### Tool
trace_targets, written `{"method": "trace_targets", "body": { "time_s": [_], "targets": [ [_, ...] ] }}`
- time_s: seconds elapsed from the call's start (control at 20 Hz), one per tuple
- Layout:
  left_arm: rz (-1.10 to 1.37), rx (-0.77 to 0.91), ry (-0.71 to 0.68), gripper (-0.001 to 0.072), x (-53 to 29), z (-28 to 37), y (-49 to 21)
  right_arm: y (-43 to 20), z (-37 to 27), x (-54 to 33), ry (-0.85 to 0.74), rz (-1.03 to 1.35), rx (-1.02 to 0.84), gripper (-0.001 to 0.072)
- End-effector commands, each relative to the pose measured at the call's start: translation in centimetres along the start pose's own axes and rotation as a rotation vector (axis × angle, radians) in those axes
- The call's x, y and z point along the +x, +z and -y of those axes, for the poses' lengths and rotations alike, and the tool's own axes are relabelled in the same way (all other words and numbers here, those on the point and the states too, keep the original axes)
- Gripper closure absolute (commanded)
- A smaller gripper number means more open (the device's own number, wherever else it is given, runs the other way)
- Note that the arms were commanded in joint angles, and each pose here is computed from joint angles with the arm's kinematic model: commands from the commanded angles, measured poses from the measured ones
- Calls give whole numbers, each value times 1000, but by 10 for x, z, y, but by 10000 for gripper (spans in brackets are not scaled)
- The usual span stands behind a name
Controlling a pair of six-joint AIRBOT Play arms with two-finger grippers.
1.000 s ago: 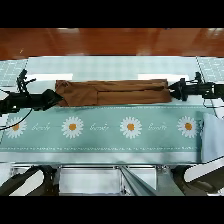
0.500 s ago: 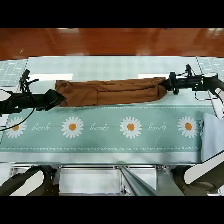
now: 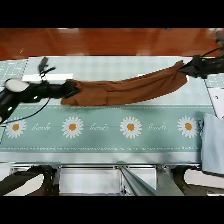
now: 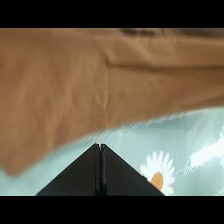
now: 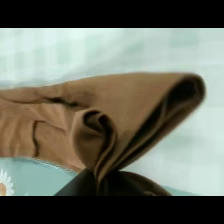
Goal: Fold the shirts.
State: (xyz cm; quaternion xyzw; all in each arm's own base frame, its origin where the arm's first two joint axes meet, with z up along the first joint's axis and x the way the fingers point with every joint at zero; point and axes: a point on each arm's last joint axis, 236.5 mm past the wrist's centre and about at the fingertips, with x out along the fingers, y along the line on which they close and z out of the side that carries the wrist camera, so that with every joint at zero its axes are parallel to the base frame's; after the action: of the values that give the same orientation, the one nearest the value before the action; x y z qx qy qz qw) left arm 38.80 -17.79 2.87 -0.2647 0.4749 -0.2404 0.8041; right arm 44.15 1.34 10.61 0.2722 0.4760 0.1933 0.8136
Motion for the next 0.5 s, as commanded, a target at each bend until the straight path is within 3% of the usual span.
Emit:
{"method": "trace_targets", "body": {
  "time_s": [0.0,0.15,0.45],
  "targets": [
    [-62,140,-19,684,63,60,14,-12,-49,-55,-27,57,-100,688],
    [-216,258,-9,684,134,111,-4,-21,-79,-84,-28,108,-136,688],
    [-492,363,-68,684,232,194,-112,-35,-114,-111,-21,157,-188,687]
  ]
}}
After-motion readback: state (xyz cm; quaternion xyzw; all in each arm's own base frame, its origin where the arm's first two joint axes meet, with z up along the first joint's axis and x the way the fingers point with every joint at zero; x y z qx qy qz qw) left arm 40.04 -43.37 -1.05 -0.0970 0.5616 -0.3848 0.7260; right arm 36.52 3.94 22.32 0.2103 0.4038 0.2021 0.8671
